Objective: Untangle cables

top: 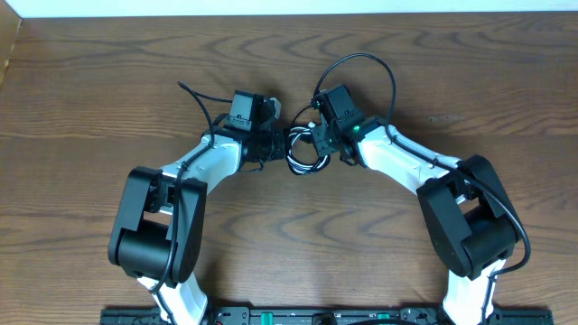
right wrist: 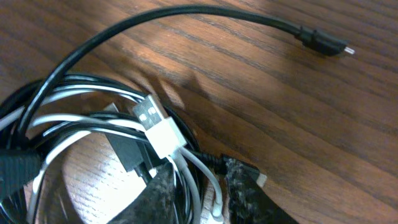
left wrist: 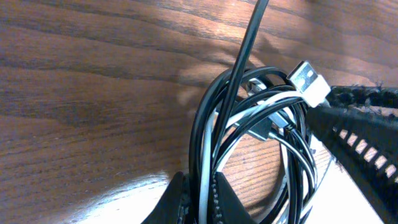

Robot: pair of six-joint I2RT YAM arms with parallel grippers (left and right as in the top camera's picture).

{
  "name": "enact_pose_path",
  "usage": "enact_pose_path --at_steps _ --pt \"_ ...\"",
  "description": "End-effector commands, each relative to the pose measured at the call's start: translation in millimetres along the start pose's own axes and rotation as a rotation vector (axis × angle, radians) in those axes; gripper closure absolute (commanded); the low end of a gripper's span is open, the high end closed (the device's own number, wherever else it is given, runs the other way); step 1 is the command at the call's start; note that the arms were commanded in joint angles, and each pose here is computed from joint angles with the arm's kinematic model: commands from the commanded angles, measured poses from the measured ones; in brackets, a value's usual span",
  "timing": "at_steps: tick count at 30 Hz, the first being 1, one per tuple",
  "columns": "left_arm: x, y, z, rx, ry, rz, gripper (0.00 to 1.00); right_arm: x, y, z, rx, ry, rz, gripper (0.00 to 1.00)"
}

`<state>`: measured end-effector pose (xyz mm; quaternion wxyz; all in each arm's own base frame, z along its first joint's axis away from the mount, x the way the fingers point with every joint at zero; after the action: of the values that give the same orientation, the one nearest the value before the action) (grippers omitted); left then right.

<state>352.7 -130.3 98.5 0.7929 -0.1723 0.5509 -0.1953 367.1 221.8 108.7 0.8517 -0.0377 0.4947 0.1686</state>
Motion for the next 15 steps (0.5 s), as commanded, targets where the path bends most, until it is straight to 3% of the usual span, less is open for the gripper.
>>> enact_pose_path --at_steps 1,4,15 --pt "4.8 -0.9 -2.5 -0.004 0.025 -0.022 0.92 3.8 0.3 -3.6 0.003 0.009 -0.011 0.89" --pt "4.8 -0.9 -2.5 -0.004 0.025 -0.022 0.92 3.8 -1.4 -3.8 0.004 0.008 -0.034 0.99" --pt "4.7 4.9 -0.4 -0.003 -0.005 0.059 0.92 -14.4 -7.9 -7.7 0.107 0.058 -0.104 0.99"
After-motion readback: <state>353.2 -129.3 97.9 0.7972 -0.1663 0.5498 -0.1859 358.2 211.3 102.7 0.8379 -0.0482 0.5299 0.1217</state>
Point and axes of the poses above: each gripper's point midway between its finger pads, its own x axis out along the fingers, its own y axis along the line the jaws close on, z = x × y, the point moved 10 cm from there along -x, back along the fingers, and after that the axes turned 2 degrees about x, right-handed, at the moved point
